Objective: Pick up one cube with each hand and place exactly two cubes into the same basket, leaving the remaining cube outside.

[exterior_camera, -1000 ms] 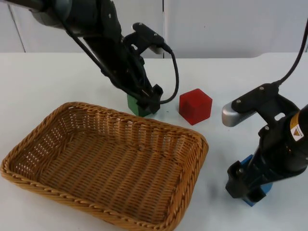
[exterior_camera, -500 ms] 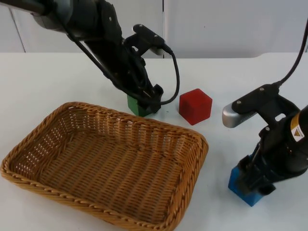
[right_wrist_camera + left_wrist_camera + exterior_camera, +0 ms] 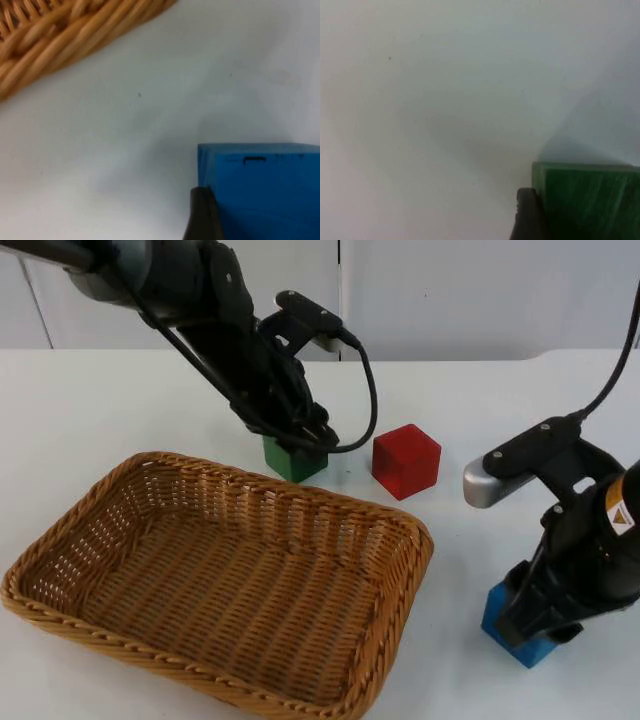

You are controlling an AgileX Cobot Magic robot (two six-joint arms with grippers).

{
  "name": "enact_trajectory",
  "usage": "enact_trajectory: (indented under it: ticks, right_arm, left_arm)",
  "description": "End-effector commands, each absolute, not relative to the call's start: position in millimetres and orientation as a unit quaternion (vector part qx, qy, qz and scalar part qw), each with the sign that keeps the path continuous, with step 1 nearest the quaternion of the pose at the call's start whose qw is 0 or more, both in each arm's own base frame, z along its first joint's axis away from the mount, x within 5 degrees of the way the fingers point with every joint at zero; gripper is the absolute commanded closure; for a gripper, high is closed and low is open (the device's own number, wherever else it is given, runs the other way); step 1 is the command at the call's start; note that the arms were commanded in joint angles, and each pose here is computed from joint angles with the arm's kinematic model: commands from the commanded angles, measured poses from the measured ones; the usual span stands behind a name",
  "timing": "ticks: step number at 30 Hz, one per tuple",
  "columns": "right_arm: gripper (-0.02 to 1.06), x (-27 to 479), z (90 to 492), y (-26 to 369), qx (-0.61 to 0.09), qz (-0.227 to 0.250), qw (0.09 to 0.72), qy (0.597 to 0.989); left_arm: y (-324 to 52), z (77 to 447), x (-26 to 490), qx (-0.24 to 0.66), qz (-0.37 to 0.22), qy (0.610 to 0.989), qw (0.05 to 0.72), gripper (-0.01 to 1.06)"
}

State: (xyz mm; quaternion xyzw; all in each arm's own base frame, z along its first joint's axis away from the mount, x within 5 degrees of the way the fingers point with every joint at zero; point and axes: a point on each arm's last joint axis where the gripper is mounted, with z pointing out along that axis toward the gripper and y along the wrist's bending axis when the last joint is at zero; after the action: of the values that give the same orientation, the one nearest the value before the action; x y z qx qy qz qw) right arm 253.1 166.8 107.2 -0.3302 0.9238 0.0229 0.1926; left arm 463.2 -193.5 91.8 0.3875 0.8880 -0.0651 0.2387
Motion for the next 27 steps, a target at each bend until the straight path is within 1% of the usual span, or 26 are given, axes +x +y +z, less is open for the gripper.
enact_trajectory:
  ticks: [1,6,8,9,10,11,12,14,15,20,21,25,27]
  right_arm:
    - [1.05,251,111,166,-0.339,0.012,0.183,0.923]
    - [1.05,249,129,162,-0.336,0.007,0.192,0.922]
    - [1.05,247,147,159,-0.337,0.002,0.207,0.918]
    - [1.05,246,149,158,-0.338,0.001,0.208,0.918]
    - [1.05,246,149,158,-0.338,0.001,0.208,0.918]
    - [1.05,244,161,155,-0.335,0.0,0.218,0.917]
    - [1.05,242,165,154,-0.334,-0.002,0.219,0.917]
    - [1.05,237,186,150,-0.328,0.001,0.242,0.913]
    - [1.05,237,186,150,-0.328,0.001,0.242,0.913]
    - [1.05,225,225,141,-0.305,0.015,0.296,0.905]
    - [1.05,225,225,141,-0.305,0.015,0.296,0.905]
    - [1.05,213,250,131,-0.296,0.018,0.325,0.898]
    - [1.05,211,255,129,-0.294,0.019,0.331,0.896]
  left_arm:
    - [-195,92,463,0.382,-0.072,0.889,0.241,1.05]
    - [-195,107,463,0.379,-0.074,0.889,0.248,1.05]
    - [-195,125,461,0.38,-0.076,0.885,0.257,1.05]
    - [-195,135,460,0.381,-0.077,0.883,0.261,1.05]
    - [-195,135,460,0.381,-0.077,0.883,0.261,1.05]
    - [-195,143,459,0.383,-0.078,0.882,0.263,1.05]
    - [-195,147,458,0.384,-0.079,0.882,0.263,1.05]
    - [-194,173,452,0.384,-0.084,0.879,0.269,1.05]
    - [-194,173,452,0.384,-0.084,0.879,0.269,1.05]
    - [-190,217,441,0.375,-0.091,0.878,0.284,1.05]
    - [-190,217,441,0.375,-0.091,0.878,0.284,1.05]
    - [-187,244,432,0.368,-0.097,0.878,0.291,1.05]
    - [-186,250,429,0.367,-0.098,0.877,0.294,1.05]
